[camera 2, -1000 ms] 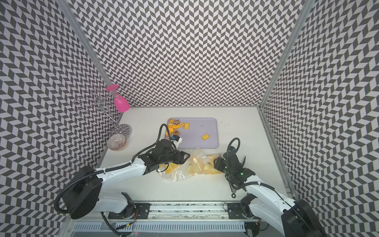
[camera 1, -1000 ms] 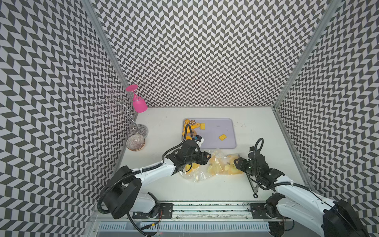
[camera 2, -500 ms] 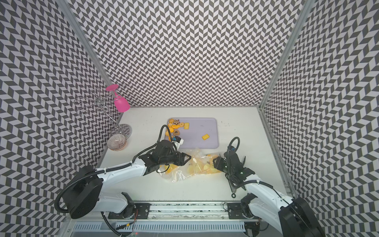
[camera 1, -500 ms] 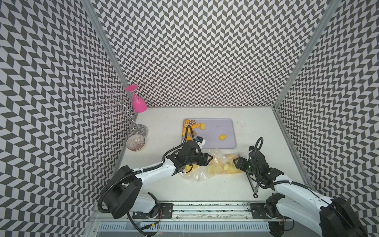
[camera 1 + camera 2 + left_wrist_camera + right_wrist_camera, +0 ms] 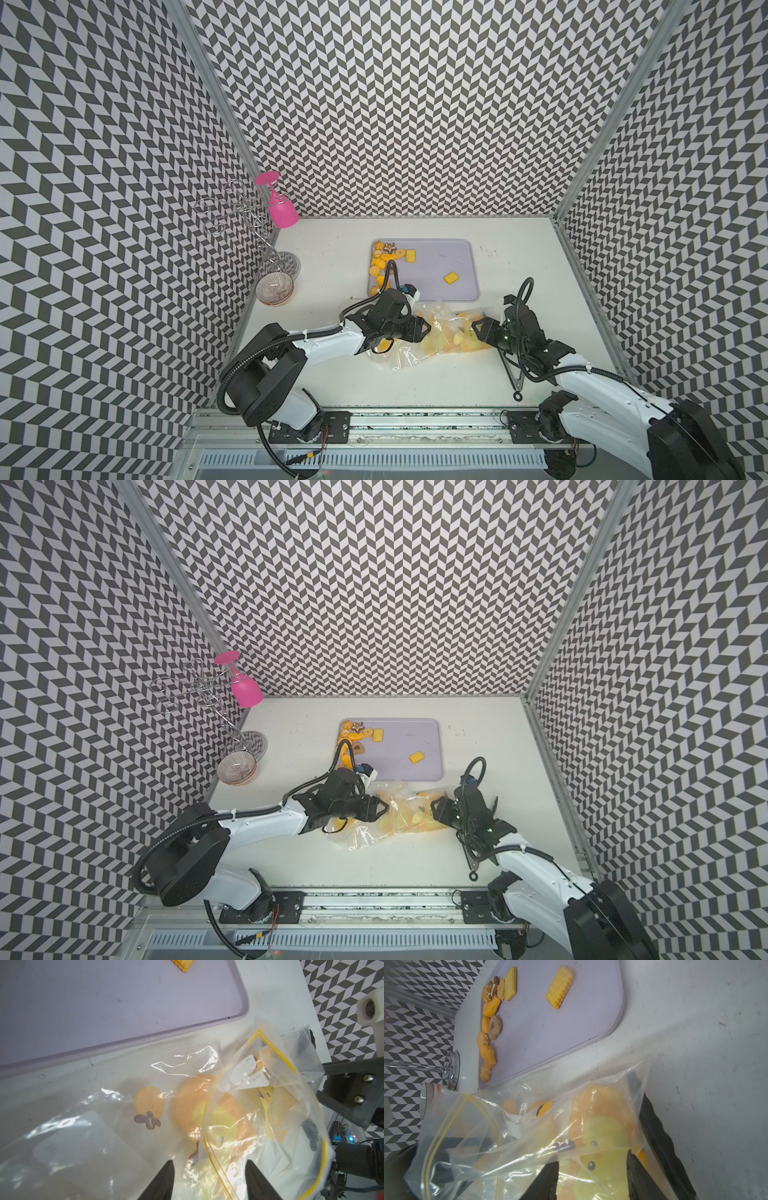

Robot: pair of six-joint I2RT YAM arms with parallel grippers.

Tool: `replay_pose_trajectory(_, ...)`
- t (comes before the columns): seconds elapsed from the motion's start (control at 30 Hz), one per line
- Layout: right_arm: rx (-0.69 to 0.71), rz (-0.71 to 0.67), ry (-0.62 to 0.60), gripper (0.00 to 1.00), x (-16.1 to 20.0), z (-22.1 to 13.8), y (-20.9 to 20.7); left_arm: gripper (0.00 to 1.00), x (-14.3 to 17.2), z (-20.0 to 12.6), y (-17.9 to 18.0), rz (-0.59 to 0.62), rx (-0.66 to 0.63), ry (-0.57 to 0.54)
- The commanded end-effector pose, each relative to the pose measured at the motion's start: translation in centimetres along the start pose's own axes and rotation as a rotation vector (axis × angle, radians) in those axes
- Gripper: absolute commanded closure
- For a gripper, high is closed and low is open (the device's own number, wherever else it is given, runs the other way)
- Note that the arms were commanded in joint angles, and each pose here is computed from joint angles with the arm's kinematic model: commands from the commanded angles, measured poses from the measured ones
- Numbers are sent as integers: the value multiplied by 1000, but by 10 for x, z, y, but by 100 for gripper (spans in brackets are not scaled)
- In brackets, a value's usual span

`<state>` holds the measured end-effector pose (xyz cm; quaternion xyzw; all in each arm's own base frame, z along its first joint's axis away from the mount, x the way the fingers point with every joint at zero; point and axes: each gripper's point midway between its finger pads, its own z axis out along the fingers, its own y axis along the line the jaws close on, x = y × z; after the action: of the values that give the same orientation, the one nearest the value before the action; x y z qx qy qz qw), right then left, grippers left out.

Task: Put the cookies into a resealable bag to prevent moisture
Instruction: Pick up the ziploc bag from the center of the board.

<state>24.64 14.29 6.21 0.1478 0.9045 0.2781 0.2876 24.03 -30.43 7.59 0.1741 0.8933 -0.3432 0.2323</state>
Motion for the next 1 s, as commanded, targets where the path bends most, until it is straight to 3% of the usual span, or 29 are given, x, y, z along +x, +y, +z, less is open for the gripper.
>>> replay_pose_trajectory(0.0,-19,-5,-14,49,-3,1,2,44,-10,2,-17,20,62,-16)
replay_pose_trajectory(0.13,-18,-6,-6,49,-2,2,2,36,-7,5,-21,13,91,-4)
replay_pose_trajectory(0.23,-20,-6,-5,49,-2,3,2,35,-7,6,-27,9,129,0)
replay_pose_trajectory(0.53,-16,-6,-1,49,-1,3,1,52,-16,0,-48,3,235,-31)
replay_pose_trajectory(0.83,-16,-3,-2,49,-1,2,0,60,-10,3,-44,-7,230,-21)
replay_pose_trajectory(0.97,-19,-3,0,50,0,2,0,70,-9,2,-41,-15,223,-27)
